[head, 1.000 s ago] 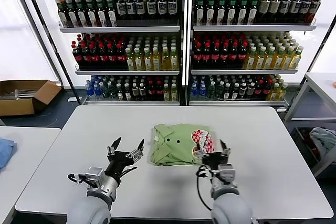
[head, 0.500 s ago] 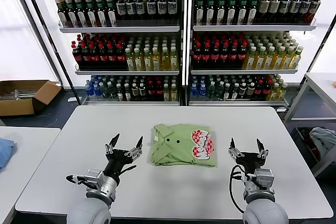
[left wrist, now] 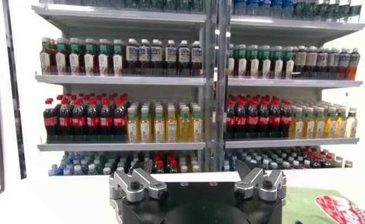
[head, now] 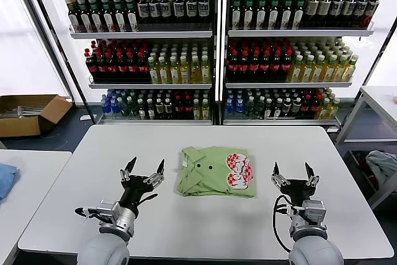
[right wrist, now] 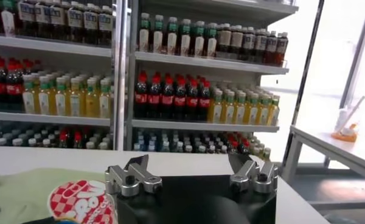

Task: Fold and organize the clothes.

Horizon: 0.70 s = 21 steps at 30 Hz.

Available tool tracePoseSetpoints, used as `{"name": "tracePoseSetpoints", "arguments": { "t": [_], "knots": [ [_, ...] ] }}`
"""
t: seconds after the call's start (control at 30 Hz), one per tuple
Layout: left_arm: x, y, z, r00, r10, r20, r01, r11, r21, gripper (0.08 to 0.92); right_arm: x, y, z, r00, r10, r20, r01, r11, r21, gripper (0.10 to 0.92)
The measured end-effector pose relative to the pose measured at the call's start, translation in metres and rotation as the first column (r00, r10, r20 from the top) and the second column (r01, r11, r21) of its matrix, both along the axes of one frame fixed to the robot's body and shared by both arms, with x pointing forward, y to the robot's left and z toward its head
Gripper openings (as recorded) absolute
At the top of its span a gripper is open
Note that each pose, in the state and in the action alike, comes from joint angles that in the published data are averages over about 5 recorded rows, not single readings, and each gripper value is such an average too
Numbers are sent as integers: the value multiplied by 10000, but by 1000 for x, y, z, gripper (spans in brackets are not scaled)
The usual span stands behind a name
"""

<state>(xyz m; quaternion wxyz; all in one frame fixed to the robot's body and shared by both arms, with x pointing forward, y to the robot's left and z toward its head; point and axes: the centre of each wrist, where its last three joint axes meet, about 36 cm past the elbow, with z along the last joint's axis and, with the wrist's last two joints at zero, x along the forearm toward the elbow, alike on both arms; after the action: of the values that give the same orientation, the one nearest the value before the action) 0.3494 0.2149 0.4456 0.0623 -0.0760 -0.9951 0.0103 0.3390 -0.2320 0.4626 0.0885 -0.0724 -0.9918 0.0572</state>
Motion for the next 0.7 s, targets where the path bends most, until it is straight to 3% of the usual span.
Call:
{"name": "tracePoseSetpoints", "arguments": {
  "t": [0.3, 0.7],
  "knots": [
    [-2, -3, -1, 9999, -106, -74, 107, 9999, 38, 823, 23, 12, 0, 9932, 1149, -175, -1141, 9927, 404, 823],
    [0, 9, -5, 9993, 261, -283, -254, 9994, 225, 823, 115, 55, -6, 9435, 3227, -747, -3119, 9415, 1278, 823]
  ]
}}
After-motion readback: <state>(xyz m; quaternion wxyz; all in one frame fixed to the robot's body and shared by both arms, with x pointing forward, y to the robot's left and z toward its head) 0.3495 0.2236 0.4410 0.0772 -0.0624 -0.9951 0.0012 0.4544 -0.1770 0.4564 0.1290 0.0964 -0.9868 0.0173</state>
